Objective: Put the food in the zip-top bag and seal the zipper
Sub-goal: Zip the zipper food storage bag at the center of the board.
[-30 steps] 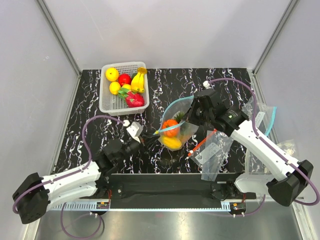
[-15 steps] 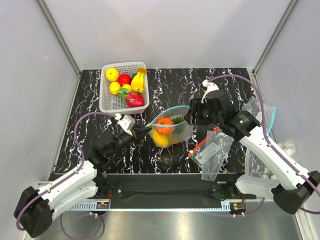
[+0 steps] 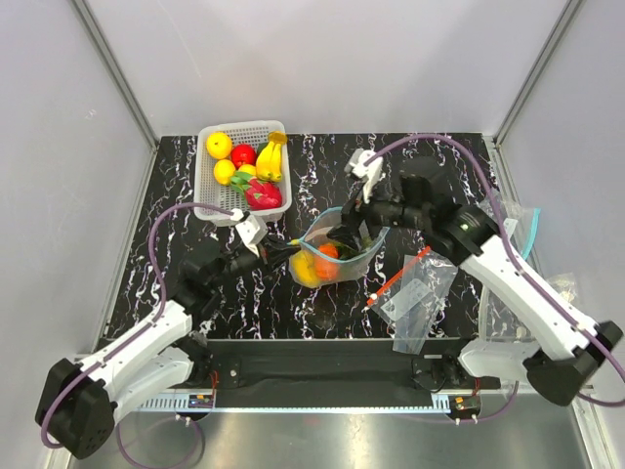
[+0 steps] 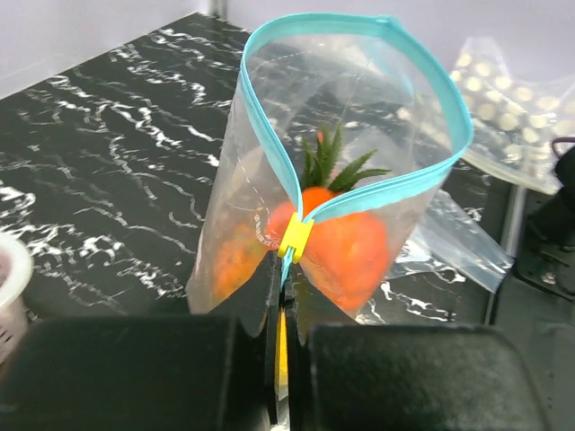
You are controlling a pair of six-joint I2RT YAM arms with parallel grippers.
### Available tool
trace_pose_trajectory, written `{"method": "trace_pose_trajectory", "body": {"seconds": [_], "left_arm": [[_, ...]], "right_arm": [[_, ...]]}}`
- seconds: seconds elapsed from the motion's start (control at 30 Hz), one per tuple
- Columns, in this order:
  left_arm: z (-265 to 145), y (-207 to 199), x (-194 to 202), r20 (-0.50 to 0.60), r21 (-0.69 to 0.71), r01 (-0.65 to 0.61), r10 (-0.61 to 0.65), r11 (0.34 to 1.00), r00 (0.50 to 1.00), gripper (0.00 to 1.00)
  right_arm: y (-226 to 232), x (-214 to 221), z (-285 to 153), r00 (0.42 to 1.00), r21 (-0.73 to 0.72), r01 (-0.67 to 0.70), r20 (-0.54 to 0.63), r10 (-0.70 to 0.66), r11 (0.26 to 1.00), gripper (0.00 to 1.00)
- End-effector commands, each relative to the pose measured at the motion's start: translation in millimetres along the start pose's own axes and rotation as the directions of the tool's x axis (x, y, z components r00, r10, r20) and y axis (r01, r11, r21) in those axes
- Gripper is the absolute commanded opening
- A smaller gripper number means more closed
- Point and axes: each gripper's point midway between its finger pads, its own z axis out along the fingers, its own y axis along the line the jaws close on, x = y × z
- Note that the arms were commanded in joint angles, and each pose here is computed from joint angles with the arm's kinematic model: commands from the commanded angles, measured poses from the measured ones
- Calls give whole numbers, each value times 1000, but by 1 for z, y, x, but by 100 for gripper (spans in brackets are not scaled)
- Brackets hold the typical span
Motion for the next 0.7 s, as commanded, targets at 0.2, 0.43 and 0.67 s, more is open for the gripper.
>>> {"method": "trace_pose_trajectory", "body": {"seconds": [0.2, 0.43, 0.67], "left_arm": [[8, -27, -27, 53, 213, 24, -36, 977, 998, 0], [10, -26, -30, 38, 226, 81, -92, 971, 995, 0], [3, -19, -35, 96, 154, 85, -100, 984, 990, 0]], "right_arm": [[40, -2, 38, 952, -276, 305, 72, -297, 911, 73], [46, 17, 61, 932, -363, 343, 19, -361, 866, 58], [48, 30, 83, 923, -420, 316, -73, -379, 851, 45]]}}
